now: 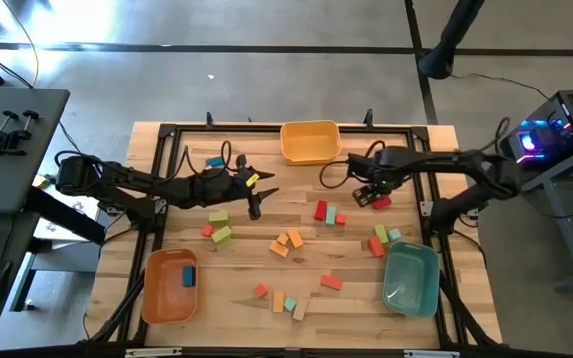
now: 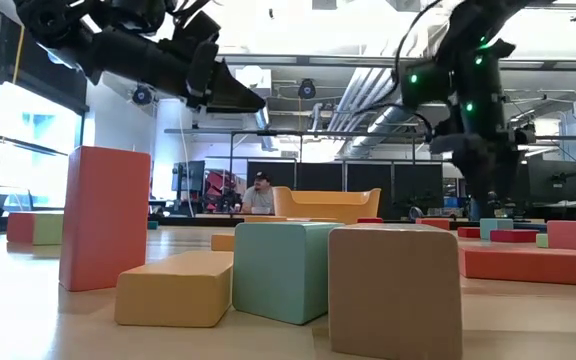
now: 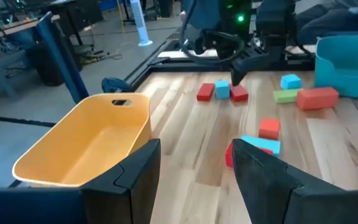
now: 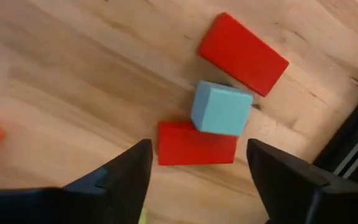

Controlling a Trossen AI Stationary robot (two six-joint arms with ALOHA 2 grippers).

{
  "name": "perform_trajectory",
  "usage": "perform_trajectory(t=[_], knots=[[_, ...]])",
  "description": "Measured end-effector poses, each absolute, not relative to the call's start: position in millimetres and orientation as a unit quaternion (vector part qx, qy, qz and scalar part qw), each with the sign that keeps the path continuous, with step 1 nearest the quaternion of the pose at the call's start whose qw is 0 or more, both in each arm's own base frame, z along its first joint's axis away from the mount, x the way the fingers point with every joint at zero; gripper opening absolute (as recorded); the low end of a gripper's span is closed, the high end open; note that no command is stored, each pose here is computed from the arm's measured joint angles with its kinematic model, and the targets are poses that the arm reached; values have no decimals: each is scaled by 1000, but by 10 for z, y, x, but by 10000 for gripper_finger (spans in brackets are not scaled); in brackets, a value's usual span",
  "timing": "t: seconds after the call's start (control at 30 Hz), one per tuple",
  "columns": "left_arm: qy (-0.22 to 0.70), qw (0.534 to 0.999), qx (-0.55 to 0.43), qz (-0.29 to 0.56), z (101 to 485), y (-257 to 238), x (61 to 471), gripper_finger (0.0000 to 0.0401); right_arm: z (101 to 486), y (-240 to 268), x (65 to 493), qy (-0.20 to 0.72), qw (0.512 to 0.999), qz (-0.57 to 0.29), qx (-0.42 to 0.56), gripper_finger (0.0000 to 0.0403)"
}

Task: Sort blocks by size
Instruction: Put the small light blue block into the yellow bin

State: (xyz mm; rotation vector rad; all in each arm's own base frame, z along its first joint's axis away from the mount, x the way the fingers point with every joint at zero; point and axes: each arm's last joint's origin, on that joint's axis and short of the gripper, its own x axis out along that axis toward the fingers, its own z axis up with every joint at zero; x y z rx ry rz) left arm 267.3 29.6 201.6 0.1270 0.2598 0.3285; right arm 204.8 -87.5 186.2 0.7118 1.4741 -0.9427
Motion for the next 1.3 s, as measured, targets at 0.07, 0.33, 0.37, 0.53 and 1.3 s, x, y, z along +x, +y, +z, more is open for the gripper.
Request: perform_trajectory(t=[0.07, 0.33, 0.37, 0.53, 1.3], knots=[[136, 975, 63, 163, 2002, 297, 2669, 184, 1810, -940, 2044, 638, 574, -409, 309, 267], [161, 972, 53, 162, 1951, 294, 2655, 184, 1629, -1181, 2042, 650, 558, -402, 324, 266], [164, 972, 52, 162, 1947, 291, 2654, 184, 1602, -1205, 2047, 652, 558, -396, 328, 266], [165, 973, 41, 159, 1940, 265, 2654, 184, 1472, -1282, 2048, 670, 541, -385, 332, 263], [158, 974, 46, 155, 1955, 244, 2661, 184, 2250, -1178, 2755, 528, 754, -305, 244, 130]])
